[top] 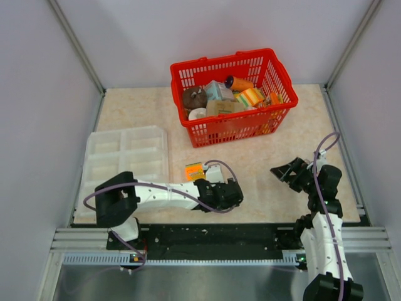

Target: Untangle the cables

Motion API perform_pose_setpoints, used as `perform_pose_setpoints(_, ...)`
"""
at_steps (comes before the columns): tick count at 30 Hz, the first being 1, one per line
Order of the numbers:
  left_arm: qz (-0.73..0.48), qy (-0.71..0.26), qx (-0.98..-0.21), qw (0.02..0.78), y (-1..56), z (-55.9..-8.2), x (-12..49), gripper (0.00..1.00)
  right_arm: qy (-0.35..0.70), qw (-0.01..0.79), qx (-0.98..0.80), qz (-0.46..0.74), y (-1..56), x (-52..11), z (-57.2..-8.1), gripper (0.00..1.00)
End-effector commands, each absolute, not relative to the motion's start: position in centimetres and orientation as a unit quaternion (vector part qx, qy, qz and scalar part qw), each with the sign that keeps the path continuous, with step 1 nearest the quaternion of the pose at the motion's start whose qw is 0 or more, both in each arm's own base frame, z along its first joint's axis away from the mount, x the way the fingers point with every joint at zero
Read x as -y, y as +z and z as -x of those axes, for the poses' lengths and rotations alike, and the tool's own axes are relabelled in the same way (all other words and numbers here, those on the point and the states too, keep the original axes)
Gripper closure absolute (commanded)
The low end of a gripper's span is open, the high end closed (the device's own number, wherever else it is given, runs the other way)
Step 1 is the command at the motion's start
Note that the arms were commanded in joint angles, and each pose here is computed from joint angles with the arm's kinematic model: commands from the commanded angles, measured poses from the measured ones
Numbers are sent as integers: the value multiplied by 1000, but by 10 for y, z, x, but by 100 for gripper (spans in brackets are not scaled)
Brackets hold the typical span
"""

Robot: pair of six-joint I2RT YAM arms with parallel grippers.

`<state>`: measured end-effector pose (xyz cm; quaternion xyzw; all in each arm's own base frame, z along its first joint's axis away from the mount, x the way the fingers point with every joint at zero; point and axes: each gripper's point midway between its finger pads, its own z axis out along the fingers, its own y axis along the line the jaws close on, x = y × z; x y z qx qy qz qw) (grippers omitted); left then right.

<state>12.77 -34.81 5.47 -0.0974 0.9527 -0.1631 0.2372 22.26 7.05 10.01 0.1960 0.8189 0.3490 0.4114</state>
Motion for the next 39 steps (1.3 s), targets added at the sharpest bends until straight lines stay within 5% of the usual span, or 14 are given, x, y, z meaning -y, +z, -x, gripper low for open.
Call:
perform_pose_setpoints(1,97,-97,-956,257,51,-134,333,25,356,433,-809,-177,111,-73,-227,17)
perform_pose_setpoints(4,100,-77,-958,257,47,-135,330,43,355,432,-810,-179,110,-72,-227,17)
perform_pose_setpoints(11,63,-65,-966,241,37,-133,340,59,355,430,-810,-181,110,-72,-227,18)
perform_pose_setpoints(20,-6,-79,-968,240,39,-136,360,38,354,432,-810,-180,111,-72,-227,17)
perform_pose_setpoints(33,-53,-144,-959,238,46,-138,384,21,362,417,-812,-187,106,-74,-226,23)
perform_pose_setpoints(39,-28,-127,-963,234,37,-157,387,26,367,412,-813,-186,106,-76,-225,28)
